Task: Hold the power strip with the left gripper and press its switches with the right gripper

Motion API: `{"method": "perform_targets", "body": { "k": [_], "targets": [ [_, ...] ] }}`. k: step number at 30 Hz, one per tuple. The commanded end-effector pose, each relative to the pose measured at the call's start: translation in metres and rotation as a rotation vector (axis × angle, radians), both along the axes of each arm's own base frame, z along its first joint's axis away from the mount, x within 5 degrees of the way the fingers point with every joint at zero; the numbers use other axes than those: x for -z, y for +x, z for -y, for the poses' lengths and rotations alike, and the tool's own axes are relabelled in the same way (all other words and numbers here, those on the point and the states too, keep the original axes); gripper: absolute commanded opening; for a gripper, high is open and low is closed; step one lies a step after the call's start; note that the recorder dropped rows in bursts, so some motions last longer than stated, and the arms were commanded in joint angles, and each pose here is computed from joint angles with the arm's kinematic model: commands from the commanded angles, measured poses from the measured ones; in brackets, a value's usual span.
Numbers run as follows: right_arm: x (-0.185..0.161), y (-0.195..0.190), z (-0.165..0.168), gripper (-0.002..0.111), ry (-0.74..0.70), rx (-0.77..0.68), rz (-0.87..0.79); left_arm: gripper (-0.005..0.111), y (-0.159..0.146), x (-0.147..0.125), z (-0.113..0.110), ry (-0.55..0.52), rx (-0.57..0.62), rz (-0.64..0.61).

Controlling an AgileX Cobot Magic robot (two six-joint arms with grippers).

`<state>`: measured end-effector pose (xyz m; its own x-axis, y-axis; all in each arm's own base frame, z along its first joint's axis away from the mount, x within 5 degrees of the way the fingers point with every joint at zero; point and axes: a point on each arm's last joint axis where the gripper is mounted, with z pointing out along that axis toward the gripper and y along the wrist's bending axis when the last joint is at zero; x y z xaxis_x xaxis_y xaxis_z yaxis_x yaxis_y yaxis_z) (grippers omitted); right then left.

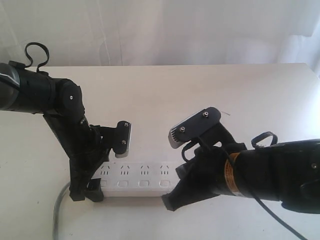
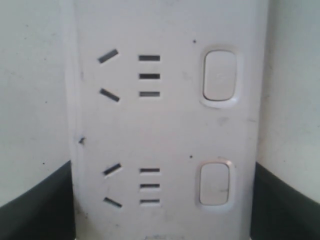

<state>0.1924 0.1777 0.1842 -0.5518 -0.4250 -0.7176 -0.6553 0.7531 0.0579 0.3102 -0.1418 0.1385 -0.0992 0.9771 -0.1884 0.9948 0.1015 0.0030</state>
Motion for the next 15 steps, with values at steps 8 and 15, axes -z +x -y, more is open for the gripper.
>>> {"method": "perform_targets", "body": {
  "k": [8,15],
  "targets": [
    [0.039,0.011,-0.009,0.000,-0.106,-0.018,-0.094,0.000,-0.016,0.029,-0.010,0.090,0.017,-0.152],
    [0.034,0.016,-0.011,0.000,-0.119,-0.011,-0.065,0.000,-0.017,0.029,-0.010,0.093,0.019,-0.163]
  ]
}}
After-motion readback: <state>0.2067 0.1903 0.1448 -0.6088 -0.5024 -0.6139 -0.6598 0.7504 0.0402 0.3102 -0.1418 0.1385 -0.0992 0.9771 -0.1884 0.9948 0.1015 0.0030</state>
